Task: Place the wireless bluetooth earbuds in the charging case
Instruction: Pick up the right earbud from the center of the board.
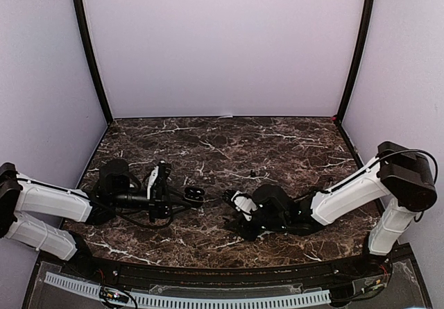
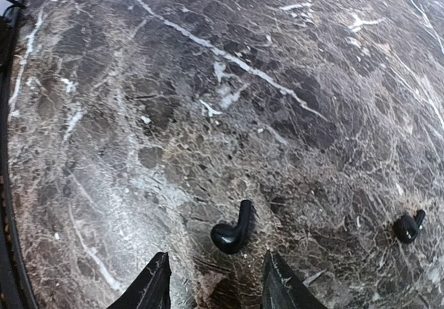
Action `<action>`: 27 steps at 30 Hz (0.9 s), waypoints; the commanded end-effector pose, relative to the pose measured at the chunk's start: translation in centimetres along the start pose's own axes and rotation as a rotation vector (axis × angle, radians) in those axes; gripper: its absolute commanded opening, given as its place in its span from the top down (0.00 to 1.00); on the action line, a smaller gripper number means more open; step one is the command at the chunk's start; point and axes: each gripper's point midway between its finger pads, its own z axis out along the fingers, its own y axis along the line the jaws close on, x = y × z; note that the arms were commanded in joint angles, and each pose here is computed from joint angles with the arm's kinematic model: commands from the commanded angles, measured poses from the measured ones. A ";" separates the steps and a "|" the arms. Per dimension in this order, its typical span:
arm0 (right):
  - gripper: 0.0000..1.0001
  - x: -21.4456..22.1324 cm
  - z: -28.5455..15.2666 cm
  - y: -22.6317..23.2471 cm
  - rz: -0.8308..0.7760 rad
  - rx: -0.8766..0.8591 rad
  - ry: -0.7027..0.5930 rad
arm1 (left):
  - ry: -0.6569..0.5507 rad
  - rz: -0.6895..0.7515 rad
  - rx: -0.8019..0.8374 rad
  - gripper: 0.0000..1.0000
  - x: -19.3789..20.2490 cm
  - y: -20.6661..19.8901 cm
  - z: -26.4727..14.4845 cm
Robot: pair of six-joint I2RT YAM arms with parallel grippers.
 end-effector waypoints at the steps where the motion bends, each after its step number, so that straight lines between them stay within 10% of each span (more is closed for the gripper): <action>1: 0.55 0.2 0.6 -1.2 0.066 0.138 -0.035 | -0.039 0.035 -0.007 0.95 -0.8 -0.2 -0.4; 27: 0.61 1.6 3.1 -0.8 0.000 0.139 0.003 | -0.035 0.059 0.016 0.95 -0.4 -0.8 -0.8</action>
